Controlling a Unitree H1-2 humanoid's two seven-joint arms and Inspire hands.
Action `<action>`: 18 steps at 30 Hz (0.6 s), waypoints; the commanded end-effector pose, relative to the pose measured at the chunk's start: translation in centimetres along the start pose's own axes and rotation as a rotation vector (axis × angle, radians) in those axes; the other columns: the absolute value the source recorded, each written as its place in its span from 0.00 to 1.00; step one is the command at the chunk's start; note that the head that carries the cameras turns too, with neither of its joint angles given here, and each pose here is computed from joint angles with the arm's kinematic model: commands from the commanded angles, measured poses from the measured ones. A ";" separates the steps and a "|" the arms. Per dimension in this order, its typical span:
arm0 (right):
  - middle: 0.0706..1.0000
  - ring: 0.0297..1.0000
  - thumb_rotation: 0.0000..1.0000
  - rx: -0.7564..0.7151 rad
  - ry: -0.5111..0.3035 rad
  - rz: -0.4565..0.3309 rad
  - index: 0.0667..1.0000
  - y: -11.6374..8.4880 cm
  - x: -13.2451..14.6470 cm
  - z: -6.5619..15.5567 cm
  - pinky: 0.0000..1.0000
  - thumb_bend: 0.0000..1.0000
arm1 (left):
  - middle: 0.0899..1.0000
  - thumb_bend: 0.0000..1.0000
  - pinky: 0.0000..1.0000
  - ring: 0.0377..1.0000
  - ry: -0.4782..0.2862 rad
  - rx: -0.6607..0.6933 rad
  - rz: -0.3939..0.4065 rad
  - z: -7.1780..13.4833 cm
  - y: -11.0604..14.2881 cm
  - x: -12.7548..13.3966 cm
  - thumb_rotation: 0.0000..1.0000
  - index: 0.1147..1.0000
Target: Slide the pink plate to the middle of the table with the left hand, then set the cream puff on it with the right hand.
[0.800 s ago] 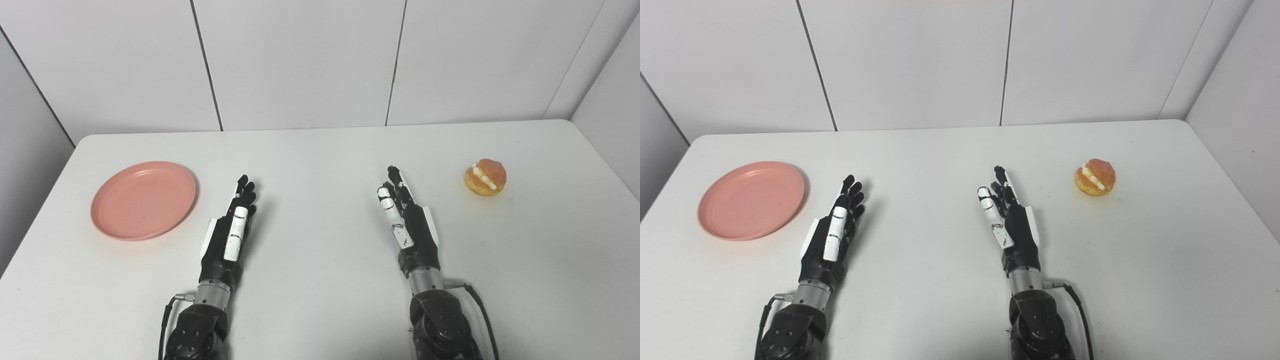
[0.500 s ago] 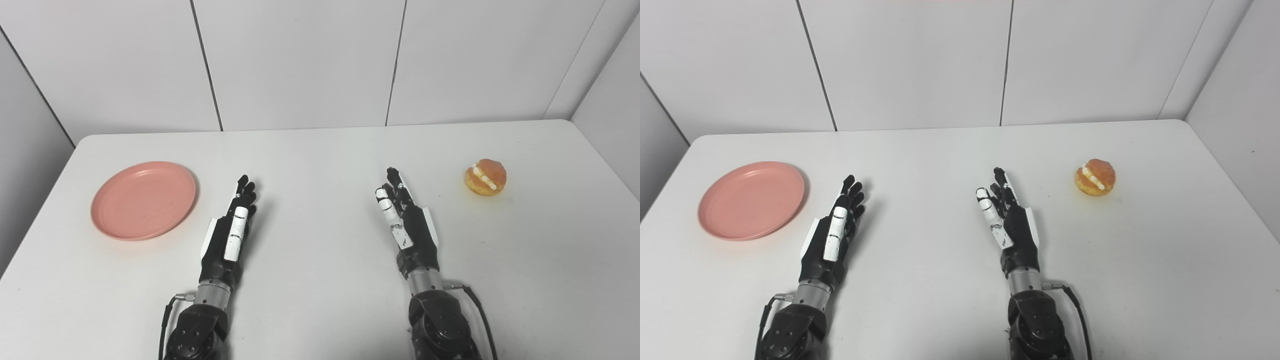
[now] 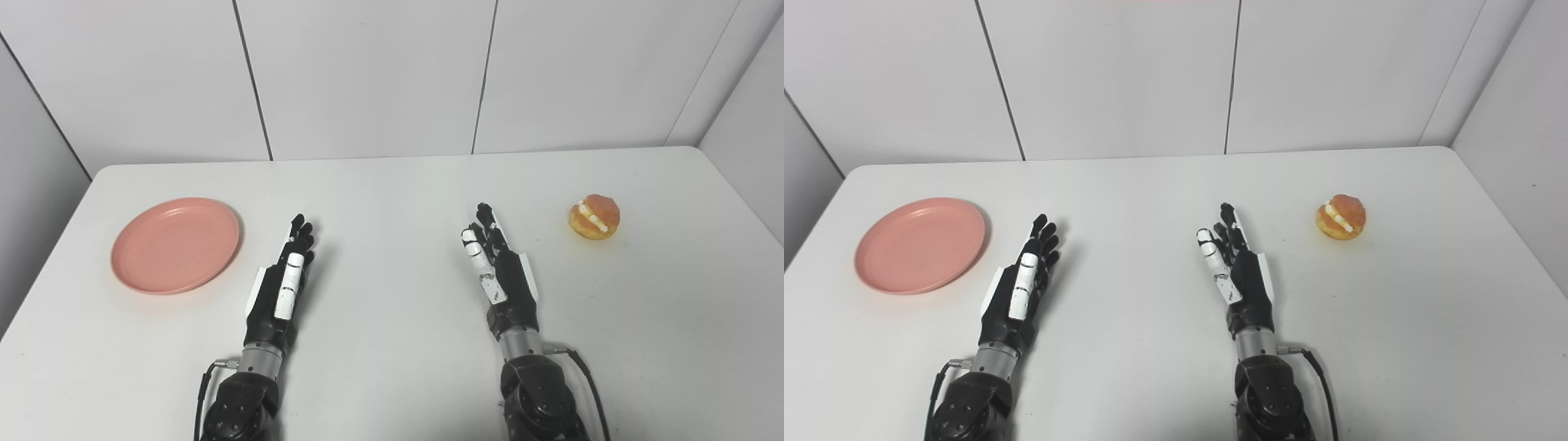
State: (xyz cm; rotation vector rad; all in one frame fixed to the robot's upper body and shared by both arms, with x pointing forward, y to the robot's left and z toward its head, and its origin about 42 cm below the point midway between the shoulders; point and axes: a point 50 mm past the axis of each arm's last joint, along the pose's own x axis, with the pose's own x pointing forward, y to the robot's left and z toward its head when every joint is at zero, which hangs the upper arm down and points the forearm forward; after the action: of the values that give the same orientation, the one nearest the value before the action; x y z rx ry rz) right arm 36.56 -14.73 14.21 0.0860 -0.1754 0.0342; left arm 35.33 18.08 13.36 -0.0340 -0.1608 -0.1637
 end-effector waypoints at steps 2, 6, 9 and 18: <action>0.98 0.95 0.76 -0.015 -0.013 0.009 0.94 0.1 0.1 0.6 0.93 0.60 | 1.00 0.71 1.00 1.00 0.011 0.013 0.009 -0.6 0.5 -0.5 1.00 1.00; 0.97 0.95 0.79 -0.033 -0.003 0.014 0.94 -0.1 -0.1 0.5 0.94 0.62 | 1.00 0.71 1.00 1.00 0.012 0.003 0.008 -0.7 0.4 -0.5 1.00 1.00; 0.97 0.94 0.78 -0.041 0.003 0.004 0.93 -0.2 -0.3 0.5 0.92 0.62 | 1.00 0.71 1.00 1.00 0.011 0.005 0.005 -0.8 0.2 -0.6 1.00 1.00; 0.99 0.97 0.79 -0.048 -0.016 0.075 0.98 -3.2 -1.3 -0.3 0.97 0.54 | 1.00 0.66 1.00 1.00 -0.002 -0.013 0.013 -1.9 -2.3 -0.9 1.00 1.00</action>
State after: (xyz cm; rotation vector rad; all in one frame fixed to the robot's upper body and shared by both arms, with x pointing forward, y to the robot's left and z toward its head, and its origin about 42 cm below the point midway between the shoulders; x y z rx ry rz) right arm 36.09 -16.51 13.84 0.0513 -0.1550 0.0930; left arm 35.23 17.03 13.16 -0.0237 -0.1838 -0.1550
